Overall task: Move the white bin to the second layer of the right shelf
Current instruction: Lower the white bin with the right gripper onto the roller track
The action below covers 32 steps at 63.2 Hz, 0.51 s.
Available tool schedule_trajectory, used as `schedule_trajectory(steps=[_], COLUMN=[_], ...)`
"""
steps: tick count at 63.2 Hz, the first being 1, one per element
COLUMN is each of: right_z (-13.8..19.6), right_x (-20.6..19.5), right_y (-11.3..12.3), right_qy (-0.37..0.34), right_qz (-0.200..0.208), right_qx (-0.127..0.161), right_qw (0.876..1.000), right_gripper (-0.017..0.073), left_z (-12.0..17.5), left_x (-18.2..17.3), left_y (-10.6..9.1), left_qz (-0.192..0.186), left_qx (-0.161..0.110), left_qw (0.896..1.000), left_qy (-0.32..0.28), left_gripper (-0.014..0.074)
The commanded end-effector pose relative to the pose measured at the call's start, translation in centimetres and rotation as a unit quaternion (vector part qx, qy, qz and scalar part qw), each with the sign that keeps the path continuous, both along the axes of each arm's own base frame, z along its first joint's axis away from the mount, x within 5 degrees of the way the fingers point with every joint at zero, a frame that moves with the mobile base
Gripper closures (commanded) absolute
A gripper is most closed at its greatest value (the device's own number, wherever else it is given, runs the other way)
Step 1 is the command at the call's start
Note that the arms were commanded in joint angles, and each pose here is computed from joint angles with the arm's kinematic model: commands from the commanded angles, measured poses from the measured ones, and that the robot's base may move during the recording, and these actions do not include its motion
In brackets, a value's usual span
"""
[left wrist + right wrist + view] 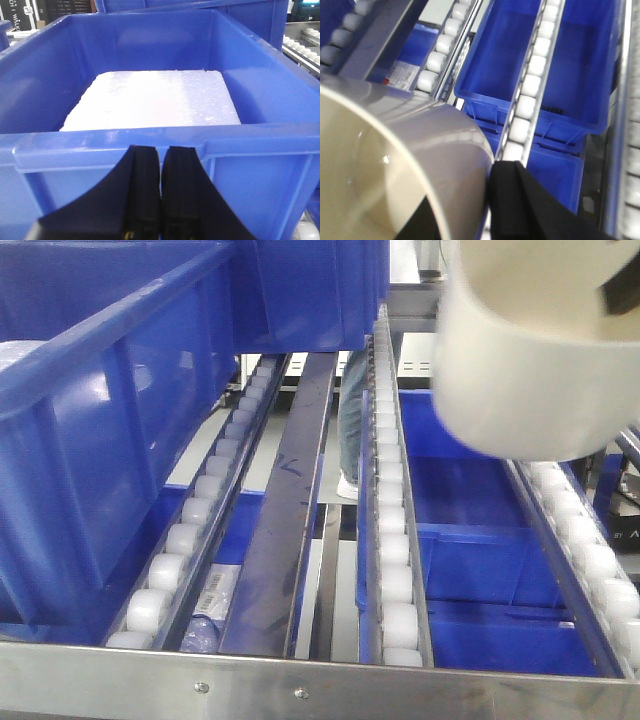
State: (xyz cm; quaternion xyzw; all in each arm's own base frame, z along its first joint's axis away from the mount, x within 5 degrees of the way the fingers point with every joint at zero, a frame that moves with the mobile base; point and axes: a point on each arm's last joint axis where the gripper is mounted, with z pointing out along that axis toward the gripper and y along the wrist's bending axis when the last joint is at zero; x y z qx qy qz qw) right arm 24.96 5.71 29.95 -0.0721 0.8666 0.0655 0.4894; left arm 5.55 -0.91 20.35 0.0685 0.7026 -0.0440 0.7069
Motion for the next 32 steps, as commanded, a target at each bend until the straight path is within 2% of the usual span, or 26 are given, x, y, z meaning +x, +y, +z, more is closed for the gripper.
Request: schedule_trajectory(steps=[1, 14, 32], right_z=[1.8, -1.0, -4.5], right_x=[2.1, 4.8, 6.5], right_y=[0.6, 1.2, 1.6], right_qy=[-0.06, -0.022, 0.032], right_qz=[0.002, 0.003, 0.003], right_qx=[0.015, 0.006, -0.006], right_qw=[0.998, 1.0, 0.999], right_gripper=[0.0502, 0.0502, 0.0502], left_z=[-0.4, -0.4, -0.4], left_x=[0.0, 0.0, 0.0], left_y=[0.0, 0.0, 0.0], left_qz=[0.0, 0.0, 0.0], left_qx=[-0.009, -0.009, -0.009], left_qw=[1.0, 1.0, 1.0], left_qy=[-0.029, -0.029, -0.029], left_gripper=[0.0509, 0.0509, 0.0509])
